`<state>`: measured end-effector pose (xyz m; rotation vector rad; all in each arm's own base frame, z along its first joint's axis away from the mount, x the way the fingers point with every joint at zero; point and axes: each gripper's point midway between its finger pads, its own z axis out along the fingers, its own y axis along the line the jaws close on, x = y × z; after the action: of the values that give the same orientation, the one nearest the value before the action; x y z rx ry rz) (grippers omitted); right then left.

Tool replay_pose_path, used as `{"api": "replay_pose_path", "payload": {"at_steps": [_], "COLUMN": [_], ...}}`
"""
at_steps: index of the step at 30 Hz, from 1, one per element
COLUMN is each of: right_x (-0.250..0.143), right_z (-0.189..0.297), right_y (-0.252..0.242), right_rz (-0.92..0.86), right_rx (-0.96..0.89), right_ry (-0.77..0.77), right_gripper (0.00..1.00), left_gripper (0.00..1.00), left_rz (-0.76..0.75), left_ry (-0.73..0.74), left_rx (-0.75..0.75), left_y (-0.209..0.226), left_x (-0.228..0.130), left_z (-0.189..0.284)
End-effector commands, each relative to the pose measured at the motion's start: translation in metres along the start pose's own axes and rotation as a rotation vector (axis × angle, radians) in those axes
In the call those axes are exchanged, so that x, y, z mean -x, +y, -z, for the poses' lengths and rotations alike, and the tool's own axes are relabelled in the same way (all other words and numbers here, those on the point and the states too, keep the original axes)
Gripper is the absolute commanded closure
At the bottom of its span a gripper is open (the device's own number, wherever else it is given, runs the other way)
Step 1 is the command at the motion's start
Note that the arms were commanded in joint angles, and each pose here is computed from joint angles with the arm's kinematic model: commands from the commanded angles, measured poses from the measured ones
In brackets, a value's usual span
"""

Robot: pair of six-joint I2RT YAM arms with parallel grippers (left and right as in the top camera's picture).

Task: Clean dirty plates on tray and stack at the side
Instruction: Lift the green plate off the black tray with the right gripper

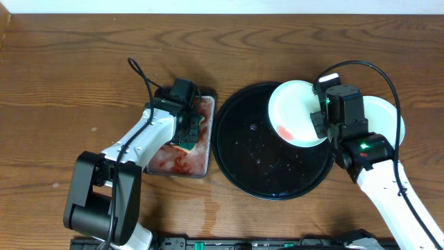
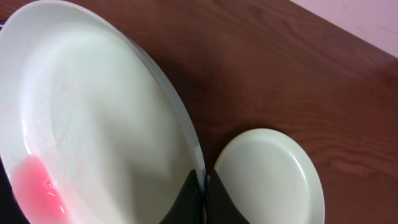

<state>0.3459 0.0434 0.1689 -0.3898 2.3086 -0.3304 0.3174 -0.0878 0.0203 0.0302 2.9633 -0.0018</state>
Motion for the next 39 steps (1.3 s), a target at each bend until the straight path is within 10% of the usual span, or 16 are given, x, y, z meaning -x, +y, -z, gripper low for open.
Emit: {"api": "replay_pose_path", "payload": {"at_steps": [1, 6, 14, 21, 26, 31, 39], "right_x": [0.004, 0.004, 0.004, 0.004, 0.004, 0.01, 0.026], "right_z": [0.004, 0.004, 0.004, 0.004, 0.004, 0.005, 0.014], "right_y": [-0.002, -0.002, -0.002, -0.002, -0.002, -0.014, -0.002], "right_rz": [0.022, 0.022, 0.022, 0.022, 0.033, 0.085, 0.238], "right_rx": [-0.015, -0.014, -0.014, -0.014, -0.014, -0.085, -0.133], "right_ry": [-0.02, -0.019, -0.019, -0.018, -0.019, -0.033, -0.081], "right_gripper": [0.99, 0.99, 0.99, 0.99, 0.99, 0.99, 0.99], "left_gripper": [0.47, 0.48, 0.91, 0.93, 0.92, 0.51, 0.45], "left_rz": [0.022, 0.025, 0.025, 0.025, 0.028, 0.046, 0.122], "left_ry": [0.028, 0.034, 0.057, 0.049, -0.045, -0.106, -0.06], "left_rx": [-0.002, -0.014, -0.024, -0.025, -0.052, -0.072, -0.062], "left_y": [0.001, 0.0, -0.001, -0.001, -0.006, -0.007, -0.004], "left_x": [-0.012, -0.018, -0.027, -0.025, -0.001, 0.008, -0.006], "left_z": [-0.006, -0.012, -0.016, -0.014, 0.011, 0.032, 0.024]}}
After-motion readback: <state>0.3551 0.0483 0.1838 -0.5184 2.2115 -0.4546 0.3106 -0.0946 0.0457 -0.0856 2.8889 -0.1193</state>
